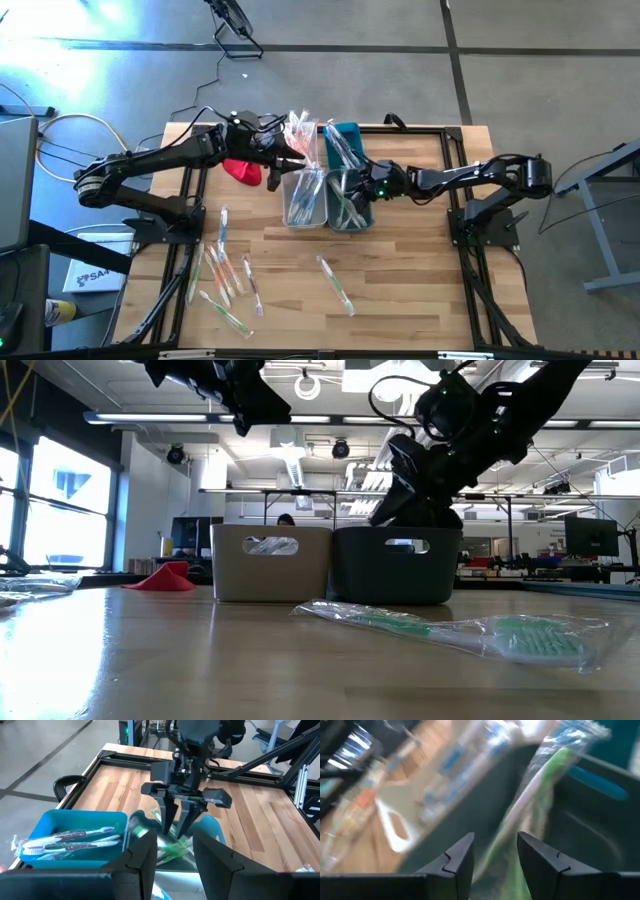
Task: Pick & Place Toothbrushes
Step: Put the green toothbrush into the blue bin
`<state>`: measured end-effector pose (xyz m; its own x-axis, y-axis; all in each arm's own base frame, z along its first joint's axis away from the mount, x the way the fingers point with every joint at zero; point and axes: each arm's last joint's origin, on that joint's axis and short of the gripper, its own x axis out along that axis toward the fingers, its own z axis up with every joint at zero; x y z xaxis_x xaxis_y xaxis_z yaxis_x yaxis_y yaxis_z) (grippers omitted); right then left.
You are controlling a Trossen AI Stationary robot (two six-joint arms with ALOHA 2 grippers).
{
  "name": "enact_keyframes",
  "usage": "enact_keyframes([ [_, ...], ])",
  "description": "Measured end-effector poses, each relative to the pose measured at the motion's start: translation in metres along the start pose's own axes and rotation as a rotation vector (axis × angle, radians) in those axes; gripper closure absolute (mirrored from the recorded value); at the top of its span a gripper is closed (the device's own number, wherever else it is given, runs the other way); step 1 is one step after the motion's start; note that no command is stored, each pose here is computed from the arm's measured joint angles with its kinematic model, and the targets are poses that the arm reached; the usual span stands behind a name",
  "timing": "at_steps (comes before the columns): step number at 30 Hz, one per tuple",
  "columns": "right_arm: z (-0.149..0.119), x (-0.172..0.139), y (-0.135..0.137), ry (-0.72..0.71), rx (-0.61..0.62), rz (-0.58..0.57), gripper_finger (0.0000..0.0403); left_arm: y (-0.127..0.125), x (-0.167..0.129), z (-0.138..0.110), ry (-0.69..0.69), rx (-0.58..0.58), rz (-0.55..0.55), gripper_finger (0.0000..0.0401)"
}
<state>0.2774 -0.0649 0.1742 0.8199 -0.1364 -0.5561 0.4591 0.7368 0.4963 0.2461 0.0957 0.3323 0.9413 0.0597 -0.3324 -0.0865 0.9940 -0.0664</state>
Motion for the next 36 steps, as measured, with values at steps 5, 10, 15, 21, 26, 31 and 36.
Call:
enact_keyframes([
  [5, 0.006, -0.013, -0.009, 0.009, 0.018, -0.059, 0.0268, 0.0, 0.0, 0.0, 0.0, 0.0, 0.001, 0.0277],
  [10, 0.017, -0.03, -0.011, -0.029, -0.012, -0.063, 0.0277, 0.0, 0.0, 0.0, 0.0, 0.0, 0.002, 0.0277],
  [15, 0.024, -0.046, -0.003, -0.066, -0.11, 0.021, 0.0287, 0.0, 0.0, 0.0, 0.001, -0.001, 0.002, 0.0277],
  [21, 0.027, -0.055, 0.004, -0.083, -0.223, 0.079, 0.0297, 0.0, 0.0, 0.0, 0.001, -0.001, 0.003, 0.0277],
  [26, 0.028, -0.056, 0.003, -0.108, -0.239, 0.035, 0.0302, 0.0, 0.0, 0.0, 0.003, -0.001, 0.003, 0.0277],
  [31, 0.028, -0.056, 0.003, -0.111, -0.24, 0.029, 0.0302, 0.0, 0.0, -0.001, 0.007, -0.003, 0.002, 0.0277],
  [36, 0.028, -0.056, 0.003, -0.111, -0.257, 0.028, 0.0302, 0.0, 0.0, -0.001, 0.006, -0.002, 0.002, 0.0277],
])
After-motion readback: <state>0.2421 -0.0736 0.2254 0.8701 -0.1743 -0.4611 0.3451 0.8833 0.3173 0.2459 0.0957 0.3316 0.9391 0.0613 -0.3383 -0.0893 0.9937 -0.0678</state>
